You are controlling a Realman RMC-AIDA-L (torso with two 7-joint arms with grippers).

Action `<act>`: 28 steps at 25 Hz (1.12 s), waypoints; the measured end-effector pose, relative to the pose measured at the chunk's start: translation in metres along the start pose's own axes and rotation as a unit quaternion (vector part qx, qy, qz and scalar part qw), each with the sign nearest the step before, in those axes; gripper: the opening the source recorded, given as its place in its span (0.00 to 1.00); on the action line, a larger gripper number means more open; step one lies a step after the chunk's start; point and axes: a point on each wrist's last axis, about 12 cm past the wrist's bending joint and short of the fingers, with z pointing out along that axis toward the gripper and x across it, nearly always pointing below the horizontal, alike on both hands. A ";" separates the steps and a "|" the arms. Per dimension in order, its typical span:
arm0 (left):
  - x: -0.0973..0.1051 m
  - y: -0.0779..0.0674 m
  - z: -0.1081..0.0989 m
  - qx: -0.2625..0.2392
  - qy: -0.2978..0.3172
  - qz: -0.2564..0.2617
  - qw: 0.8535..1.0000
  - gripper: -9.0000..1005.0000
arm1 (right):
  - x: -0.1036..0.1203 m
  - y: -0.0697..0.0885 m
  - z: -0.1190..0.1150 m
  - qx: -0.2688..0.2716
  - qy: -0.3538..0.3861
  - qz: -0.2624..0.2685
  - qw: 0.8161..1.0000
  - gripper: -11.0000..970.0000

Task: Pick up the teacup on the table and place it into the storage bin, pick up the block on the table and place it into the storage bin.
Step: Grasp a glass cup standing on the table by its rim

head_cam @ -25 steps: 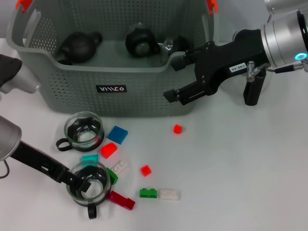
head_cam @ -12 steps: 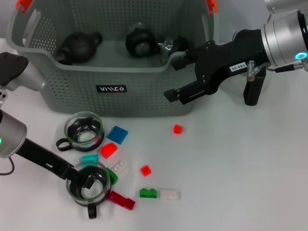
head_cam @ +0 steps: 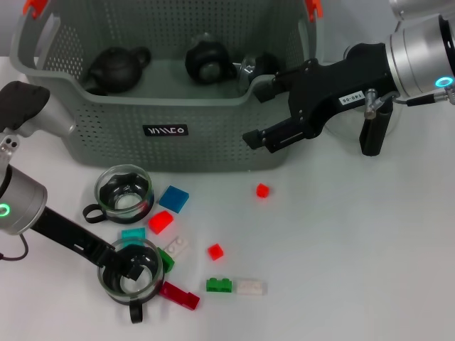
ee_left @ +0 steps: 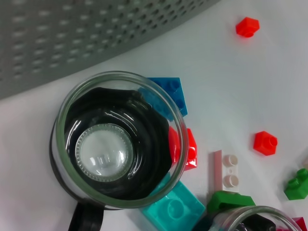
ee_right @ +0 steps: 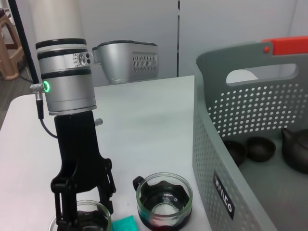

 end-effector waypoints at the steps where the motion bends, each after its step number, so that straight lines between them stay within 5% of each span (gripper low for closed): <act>1: 0.000 0.000 0.000 0.000 0.000 0.000 1.000 0.84 | 0.000 0.000 0.000 0.000 0.000 0.000 1.000 0.94; 28: 0.003 -0.003 0.000 0.012 0.010 -0.005 1.000 0.74 | -0.001 0.022 0.004 -0.102 0.034 -0.015 0.994 0.94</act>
